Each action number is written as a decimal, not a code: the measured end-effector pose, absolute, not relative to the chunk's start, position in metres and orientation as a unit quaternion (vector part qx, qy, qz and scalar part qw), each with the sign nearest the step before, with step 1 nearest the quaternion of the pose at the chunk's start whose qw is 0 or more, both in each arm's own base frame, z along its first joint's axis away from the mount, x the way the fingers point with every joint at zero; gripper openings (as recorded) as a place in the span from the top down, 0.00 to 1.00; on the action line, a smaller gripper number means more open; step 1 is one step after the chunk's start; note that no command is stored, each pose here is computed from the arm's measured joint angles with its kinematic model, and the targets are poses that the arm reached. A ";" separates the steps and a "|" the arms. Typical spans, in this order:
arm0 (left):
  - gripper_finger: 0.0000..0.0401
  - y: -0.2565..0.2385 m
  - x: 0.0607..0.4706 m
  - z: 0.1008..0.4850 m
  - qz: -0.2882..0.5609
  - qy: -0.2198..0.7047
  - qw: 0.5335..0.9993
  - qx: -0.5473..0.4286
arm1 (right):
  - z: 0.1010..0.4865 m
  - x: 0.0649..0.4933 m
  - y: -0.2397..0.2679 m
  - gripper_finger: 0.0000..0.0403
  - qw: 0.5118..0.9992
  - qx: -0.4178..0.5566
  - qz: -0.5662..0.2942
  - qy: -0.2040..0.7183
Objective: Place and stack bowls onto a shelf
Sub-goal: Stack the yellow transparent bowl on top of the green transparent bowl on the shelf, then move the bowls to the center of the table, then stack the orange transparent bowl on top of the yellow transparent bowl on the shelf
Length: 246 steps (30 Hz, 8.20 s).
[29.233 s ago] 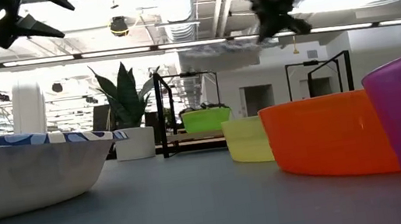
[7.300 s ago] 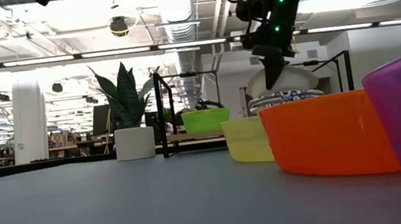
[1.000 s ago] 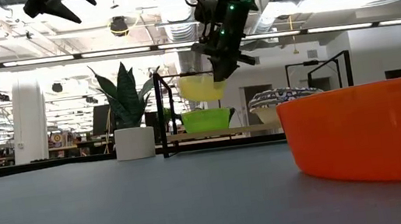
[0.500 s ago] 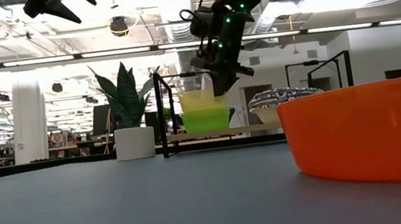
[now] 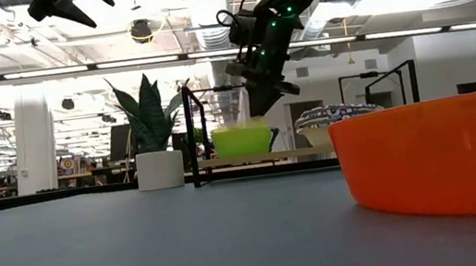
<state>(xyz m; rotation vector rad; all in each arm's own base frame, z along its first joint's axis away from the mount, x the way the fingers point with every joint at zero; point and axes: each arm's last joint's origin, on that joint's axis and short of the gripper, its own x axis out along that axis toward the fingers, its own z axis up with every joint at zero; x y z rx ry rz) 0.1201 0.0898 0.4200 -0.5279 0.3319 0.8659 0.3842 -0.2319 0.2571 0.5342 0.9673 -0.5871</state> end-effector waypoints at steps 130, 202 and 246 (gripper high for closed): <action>0.25 0.098 0.136 0.404 0.363 0.268 0.869 -0.201 | 0.154 0.347 0.154 0.92 0.779 -0.004 0.005 0.627; 0.25 0.104 0.142 0.399 0.397 0.269 0.848 -0.224 | 0.176 0.398 -0.036 0.76 0.778 -0.040 0.006 0.627; 0.25 0.104 0.141 0.397 0.428 0.247 0.822 -0.281 | 0.289 0.384 -0.230 0.95 0.860 0.063 -0.213 0.460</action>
